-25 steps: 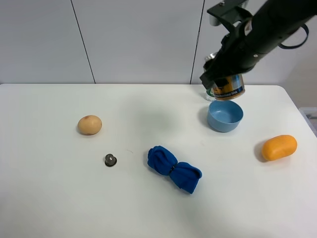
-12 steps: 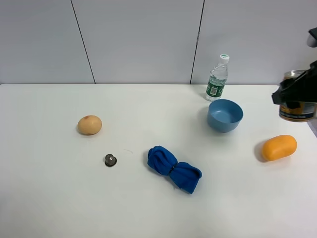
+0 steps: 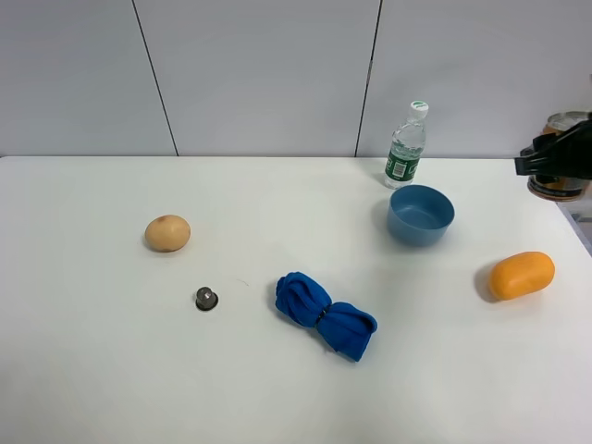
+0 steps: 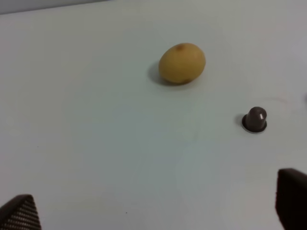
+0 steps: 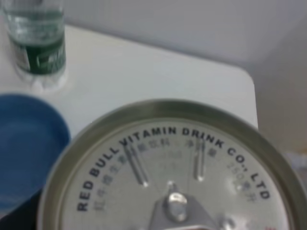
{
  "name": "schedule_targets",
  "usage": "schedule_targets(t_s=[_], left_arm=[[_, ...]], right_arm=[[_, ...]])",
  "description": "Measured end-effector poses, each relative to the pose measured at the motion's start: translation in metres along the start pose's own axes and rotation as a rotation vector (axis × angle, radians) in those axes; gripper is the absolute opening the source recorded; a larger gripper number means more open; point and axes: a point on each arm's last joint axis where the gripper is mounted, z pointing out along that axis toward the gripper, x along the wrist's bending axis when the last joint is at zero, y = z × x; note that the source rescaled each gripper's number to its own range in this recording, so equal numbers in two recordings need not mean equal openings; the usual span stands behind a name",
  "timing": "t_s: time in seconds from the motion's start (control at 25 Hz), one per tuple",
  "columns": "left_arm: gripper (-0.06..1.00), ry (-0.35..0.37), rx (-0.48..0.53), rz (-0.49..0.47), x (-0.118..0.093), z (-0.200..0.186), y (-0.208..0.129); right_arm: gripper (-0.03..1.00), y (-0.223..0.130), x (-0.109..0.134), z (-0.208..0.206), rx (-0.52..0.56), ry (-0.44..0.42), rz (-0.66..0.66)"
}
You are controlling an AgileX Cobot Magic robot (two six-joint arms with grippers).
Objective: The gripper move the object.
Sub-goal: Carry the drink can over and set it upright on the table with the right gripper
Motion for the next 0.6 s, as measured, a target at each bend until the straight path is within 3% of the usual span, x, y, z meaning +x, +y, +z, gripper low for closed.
schedule_targets(t_s=[0.24,0.6], left_arm=[[1.0,0.0,0.0,0.0,0.0,0.0,0.0],[1.0,0.0,0.0,0.0,0.0,0.0,0.0]], right_arm=[[0.0,-0.011,0.003,0.06,-0.122,-0.012,0.001],[0.0,-0.028,0.006,0.137,-0.137,-0.033,0.072]])
